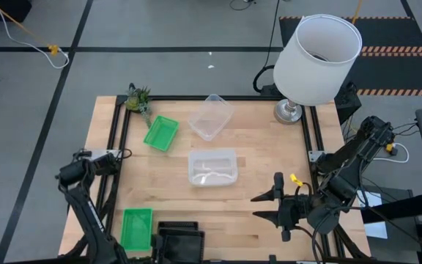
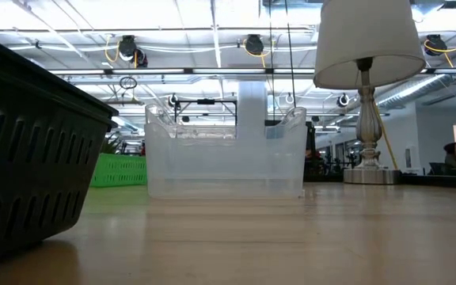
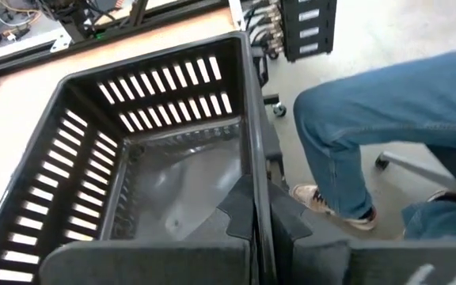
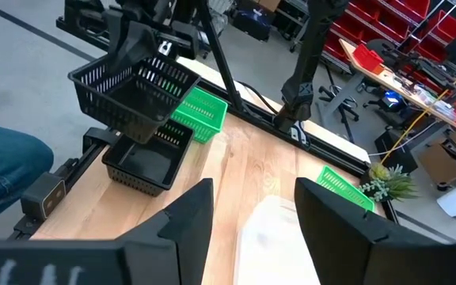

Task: Stack baskets by color
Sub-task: Stack the top black bin on the bottom stacked black bins

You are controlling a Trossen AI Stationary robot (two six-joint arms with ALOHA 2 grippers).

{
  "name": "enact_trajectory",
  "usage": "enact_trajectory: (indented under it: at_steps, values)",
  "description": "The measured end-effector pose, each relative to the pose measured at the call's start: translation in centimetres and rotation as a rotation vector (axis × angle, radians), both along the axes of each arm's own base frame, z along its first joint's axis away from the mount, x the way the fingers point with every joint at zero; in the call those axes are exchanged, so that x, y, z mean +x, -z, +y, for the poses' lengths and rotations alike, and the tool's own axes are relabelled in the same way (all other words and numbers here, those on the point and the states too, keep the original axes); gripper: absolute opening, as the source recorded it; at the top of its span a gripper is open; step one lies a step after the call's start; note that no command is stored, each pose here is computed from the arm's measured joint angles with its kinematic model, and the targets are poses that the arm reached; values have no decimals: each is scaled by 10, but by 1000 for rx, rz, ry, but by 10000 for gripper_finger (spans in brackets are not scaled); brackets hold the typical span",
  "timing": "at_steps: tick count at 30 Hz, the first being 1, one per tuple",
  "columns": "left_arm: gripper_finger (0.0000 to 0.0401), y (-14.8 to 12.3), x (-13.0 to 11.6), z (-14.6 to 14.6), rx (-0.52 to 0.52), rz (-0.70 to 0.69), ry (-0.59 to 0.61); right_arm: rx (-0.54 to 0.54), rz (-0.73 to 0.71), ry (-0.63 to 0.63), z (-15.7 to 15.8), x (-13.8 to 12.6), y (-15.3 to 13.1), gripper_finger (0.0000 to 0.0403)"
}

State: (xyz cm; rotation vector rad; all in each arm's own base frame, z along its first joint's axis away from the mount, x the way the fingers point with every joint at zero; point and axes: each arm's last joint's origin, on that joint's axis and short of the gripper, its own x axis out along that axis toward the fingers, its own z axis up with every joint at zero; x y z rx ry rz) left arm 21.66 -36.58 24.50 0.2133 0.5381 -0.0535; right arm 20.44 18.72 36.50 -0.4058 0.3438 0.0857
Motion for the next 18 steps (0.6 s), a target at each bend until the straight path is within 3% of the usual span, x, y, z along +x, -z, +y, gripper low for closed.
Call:
enact_trajectory:
  at_steps: [9, 18]
  values:
    - [11, 14, 1, 1, 24, 27, -22, 0, 0, 0, 0, 0, 0, 171]
    - [13, 48, -5, 12, 32, 61, -66, 0, 0, 0, 0, 0, 0, 171]
